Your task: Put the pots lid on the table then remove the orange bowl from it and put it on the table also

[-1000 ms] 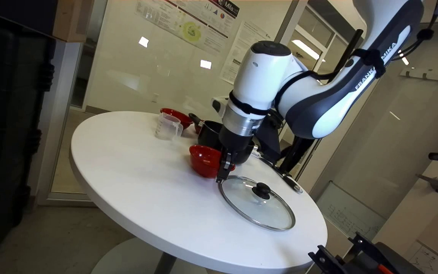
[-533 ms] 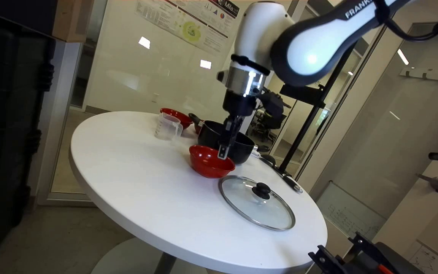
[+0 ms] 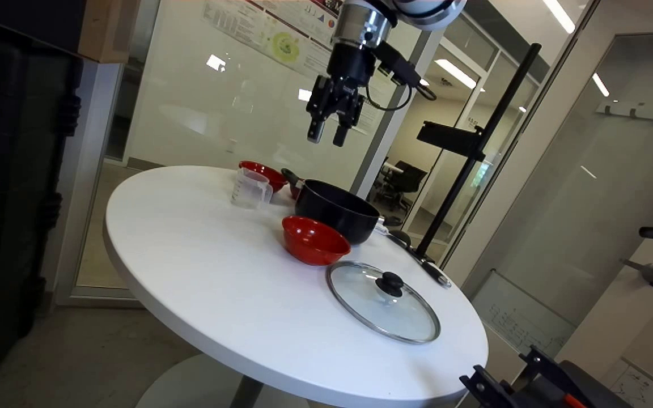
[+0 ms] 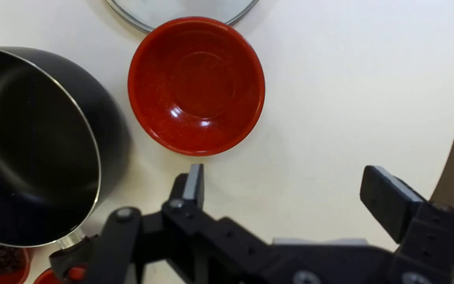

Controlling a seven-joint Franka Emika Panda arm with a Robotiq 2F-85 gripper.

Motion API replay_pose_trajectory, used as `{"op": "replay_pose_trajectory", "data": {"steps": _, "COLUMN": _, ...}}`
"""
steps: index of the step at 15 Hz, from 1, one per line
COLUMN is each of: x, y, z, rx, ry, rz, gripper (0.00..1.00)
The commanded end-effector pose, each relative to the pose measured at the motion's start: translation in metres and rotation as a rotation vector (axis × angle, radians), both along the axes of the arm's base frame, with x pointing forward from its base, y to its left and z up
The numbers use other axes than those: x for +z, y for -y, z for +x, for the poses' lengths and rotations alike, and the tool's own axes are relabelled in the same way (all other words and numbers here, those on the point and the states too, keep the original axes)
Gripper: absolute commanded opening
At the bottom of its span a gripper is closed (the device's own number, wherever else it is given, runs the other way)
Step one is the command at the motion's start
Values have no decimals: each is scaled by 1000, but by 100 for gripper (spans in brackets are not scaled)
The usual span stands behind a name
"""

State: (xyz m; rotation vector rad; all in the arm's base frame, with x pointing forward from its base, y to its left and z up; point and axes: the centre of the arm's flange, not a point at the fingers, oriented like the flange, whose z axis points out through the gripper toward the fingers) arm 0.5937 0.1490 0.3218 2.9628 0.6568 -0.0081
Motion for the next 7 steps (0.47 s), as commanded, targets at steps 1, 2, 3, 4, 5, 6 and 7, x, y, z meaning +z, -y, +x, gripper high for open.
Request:
{"op": "replay_pose_trajectory", "data": {"steps": 1, "x": 35, "y": 12, "z": 53, "rx": -135, "ry": 9, "rz": 21, "gripper": 100}}
{"op": "replay_pose_trajectory", "data": {"steps": 2, "x": 45, "y": 18, "z": 62, "rx": -162, "ry": 12, "rz": 26, "gripper": 100}}
{"op": "replay_pose_trajectory", "data": {"steps": 3, "x": 32, "y": 18, "z": 29, "rx": -96, "ry": 28, "rz": 12, "gripper": 100}}
{"op": "replay_pose_trajectory", "data": {"steps": 4, "x": 40, "y": 24, "z": 37, "rx": -116, "ry": 33, "rz": 15, "gripper": 100}}
{"op": "replay_pose_trajectory", "data": {"steps": 5, "x": 44, "y": 27, "z": 42, "rx": -126, "ry": 35, "rz": 17, "gripper": 100}}
{"op": "replay_pose_trajectory", "data": {"steps": 6, "x": 44, "y": 28, "z": 45, "rx": -131, "ry": 36, "rz": 18, "gripper": 100}}
{"op": "replay_pose_trajectory", "data": {"steps": 7, "x": 43, "y": 27, "z": 47, "rx": -132, "ry": 34, "rz": 19, "gripper": 100}}
